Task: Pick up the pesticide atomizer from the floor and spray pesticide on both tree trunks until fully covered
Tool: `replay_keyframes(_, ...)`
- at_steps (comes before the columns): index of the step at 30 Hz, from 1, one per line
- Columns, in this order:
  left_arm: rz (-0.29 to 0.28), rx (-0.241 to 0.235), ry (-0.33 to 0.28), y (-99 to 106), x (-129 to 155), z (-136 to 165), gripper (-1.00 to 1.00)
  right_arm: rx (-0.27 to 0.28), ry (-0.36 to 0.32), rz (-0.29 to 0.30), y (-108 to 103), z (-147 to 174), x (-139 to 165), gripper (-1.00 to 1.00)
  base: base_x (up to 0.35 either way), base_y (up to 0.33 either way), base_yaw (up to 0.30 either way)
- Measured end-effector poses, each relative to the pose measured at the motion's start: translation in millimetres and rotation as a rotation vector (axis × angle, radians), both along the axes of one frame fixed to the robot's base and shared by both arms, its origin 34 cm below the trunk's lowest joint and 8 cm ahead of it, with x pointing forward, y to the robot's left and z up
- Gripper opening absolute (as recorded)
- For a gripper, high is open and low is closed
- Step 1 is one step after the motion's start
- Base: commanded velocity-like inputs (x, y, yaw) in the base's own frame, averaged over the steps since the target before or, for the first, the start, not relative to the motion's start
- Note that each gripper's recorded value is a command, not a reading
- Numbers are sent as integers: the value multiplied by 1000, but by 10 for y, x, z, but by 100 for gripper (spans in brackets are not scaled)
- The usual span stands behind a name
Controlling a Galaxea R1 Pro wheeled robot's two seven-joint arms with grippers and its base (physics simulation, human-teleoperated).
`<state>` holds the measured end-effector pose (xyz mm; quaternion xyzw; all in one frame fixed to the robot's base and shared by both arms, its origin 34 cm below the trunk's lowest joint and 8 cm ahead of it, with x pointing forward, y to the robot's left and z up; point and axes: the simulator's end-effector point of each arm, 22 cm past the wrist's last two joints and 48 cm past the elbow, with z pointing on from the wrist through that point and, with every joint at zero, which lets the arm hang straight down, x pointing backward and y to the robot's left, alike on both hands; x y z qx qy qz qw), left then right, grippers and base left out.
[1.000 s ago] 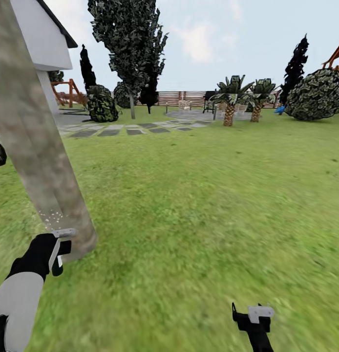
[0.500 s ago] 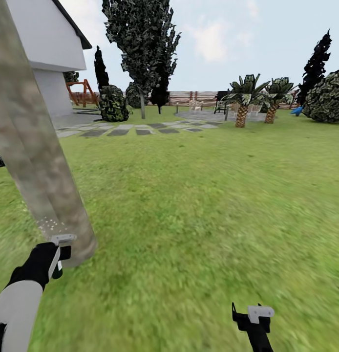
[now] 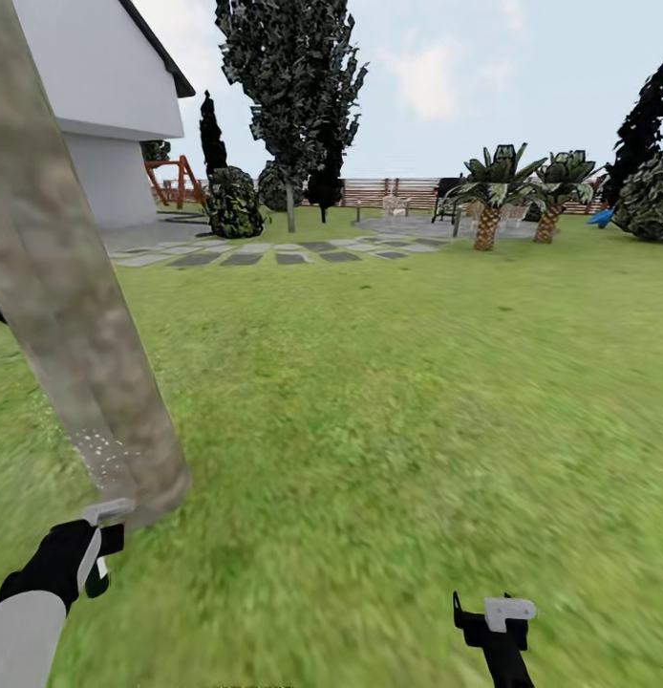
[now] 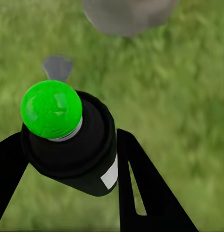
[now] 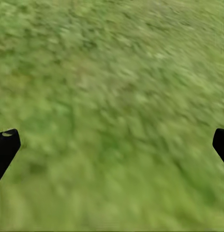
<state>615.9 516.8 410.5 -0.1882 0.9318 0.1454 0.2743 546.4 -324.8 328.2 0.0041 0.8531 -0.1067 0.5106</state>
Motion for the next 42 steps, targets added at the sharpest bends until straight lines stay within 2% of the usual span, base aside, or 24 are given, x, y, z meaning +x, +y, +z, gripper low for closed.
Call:
replay_keyframes(4, -7, 3, -31, -44, 75, 39, -100, 0, 0, 0, 1, 0, 0, 100, 0, 0, 276)
replay_keyframes(7, -24, 4, -90, -196, 219, 80, -100, 0, 0, 0, 1, 0, -1, 100, 2, 0, 200)
replay_keyframes(9, -34, 8, -100, -235, 243, 70, -100, 0, 0, 0, 1, 1, -1, 100, 74, -53, 48)
replay_keyframes(22, -36, 15, -106, -220, 263, 105, -100, -2, -1, -3, -15, 3, -1, 100, 62, -250, 5)
replay_keyframes(34, -39, 25, -103, -208, 261, 115, -100, -1, -1, -1, -11, 5, 0, 100, 218, -180, 250)
replay_keyframes(38, -8, 56, -93, -128, 218, 126, -100, -2, -1, -2, -12, 5, 0, 100, 280, -140, 192)
replay_keyframes(42, -4, 55, -91, -138, 212, 110, -100, -2, -1, -2, -13, 3, 0, 100, 86, -247, 19)
